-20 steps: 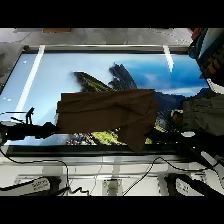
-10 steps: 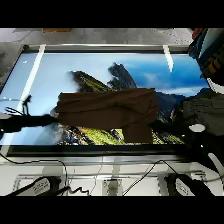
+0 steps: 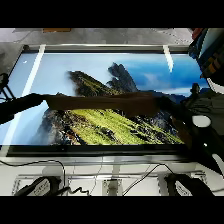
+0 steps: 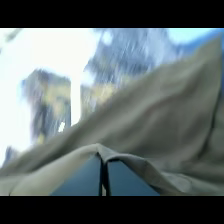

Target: Fold the clothes and pants, and hang the long-sleeved shirts on hangers.

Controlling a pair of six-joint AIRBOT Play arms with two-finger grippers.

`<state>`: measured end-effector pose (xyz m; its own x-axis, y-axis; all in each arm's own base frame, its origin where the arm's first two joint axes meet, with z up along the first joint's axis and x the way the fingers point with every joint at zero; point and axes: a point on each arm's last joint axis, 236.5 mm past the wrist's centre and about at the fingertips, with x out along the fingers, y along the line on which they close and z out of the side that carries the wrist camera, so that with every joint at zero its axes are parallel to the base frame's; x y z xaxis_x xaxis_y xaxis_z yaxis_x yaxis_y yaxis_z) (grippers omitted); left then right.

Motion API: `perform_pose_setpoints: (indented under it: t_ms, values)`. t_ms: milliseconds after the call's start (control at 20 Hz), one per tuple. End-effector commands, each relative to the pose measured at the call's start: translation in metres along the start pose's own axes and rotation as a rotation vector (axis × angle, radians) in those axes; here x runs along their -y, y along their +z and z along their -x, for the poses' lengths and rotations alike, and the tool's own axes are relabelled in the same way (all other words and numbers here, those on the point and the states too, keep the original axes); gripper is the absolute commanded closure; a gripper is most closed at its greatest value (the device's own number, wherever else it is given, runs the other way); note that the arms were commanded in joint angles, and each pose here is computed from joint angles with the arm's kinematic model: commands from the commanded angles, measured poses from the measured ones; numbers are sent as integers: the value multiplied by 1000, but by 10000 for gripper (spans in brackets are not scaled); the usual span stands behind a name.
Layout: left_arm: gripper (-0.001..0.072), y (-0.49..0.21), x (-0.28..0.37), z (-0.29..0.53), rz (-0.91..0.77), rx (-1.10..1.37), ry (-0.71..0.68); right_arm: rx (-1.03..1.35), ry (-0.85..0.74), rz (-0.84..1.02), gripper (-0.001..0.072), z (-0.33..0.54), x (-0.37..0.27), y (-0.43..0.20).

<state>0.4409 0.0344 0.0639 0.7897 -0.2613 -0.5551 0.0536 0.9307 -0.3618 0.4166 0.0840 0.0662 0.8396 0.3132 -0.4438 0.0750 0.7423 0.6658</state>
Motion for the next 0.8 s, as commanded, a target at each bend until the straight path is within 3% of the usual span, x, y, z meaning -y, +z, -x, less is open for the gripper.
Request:
perform_pose_setpoints:
  t_ms: [0,450,500,550,600,750]
  values:
    - [699,6,-11,-48,21,78,112,118,-96,-25,697,-54,12,18]
    - [698,-5,-46,-104,59,88,232,65,-144,-36,691,-161,32,25]
    - [667,-3,-48,-103,49,96,242,61,-143,-23,567,-161,32,24]
    - [446,-2,-49,-102,32,94,246,53,-138,-5,232,-161,30,23]
    - [26,-1,-48,-100,20,90,242,37,-129,20,37,-159,26,21]
    - [24,7,-44,-83,38,85,203,-2,-105,97,38,-153,15,18]
